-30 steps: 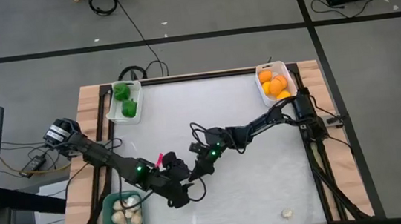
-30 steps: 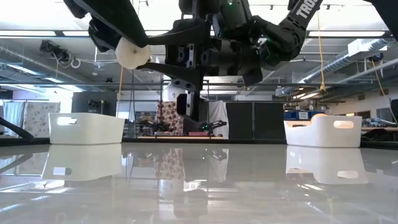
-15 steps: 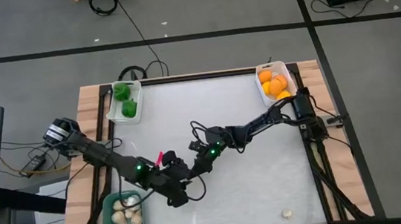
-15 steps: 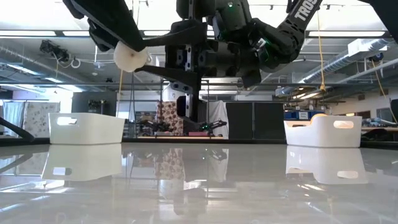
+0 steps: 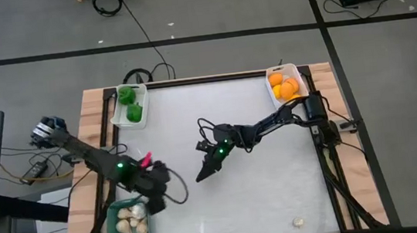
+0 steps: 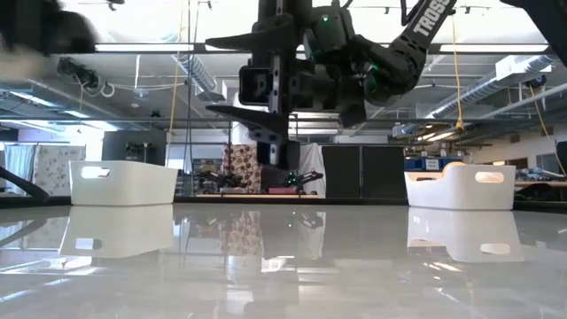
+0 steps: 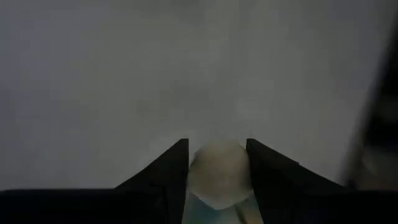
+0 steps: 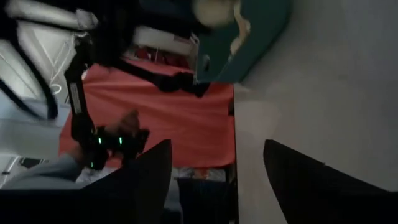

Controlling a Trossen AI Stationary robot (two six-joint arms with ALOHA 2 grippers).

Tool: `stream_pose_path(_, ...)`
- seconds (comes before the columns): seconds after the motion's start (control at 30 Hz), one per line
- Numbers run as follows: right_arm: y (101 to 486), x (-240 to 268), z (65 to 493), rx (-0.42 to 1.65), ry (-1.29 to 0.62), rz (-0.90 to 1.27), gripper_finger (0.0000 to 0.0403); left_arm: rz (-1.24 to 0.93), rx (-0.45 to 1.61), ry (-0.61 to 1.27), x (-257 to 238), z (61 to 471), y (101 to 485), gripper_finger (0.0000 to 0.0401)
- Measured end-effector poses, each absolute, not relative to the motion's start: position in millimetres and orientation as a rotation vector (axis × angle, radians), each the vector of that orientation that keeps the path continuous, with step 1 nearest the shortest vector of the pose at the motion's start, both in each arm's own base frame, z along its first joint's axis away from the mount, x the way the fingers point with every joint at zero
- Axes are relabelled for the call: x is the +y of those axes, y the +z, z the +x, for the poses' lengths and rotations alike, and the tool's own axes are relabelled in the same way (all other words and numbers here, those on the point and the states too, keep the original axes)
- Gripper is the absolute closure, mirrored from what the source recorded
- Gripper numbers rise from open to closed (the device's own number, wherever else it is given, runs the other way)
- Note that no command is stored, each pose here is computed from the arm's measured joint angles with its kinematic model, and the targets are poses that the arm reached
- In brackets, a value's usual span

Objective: Sort produce into baskets
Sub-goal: Put the white garlic into the green bin

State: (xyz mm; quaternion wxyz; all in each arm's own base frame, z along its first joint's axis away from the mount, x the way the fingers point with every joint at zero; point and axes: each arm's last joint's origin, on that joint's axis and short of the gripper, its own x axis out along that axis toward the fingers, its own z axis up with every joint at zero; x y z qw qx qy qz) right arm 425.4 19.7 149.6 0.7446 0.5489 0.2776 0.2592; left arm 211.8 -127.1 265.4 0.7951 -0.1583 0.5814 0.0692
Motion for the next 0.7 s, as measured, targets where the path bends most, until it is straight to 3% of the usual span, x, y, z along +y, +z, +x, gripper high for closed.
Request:
stream_pose_path(0.23,139,30,417,0.681,0.596,1.212,0.0142,-0.435,1.532,0.044,-158,161,271,0.0244)
stream_pose_path(0.53,129,46,408,0.744,0.606,1.219,0.0143,-0.670,1.521,0.038,-197,136,240,0.0244)
stream_pose_path(0.7,141,51,406,0.716,0.626,1.194,0.0149,-0.796,1.490,0.013,-204,134,218,0.0244)
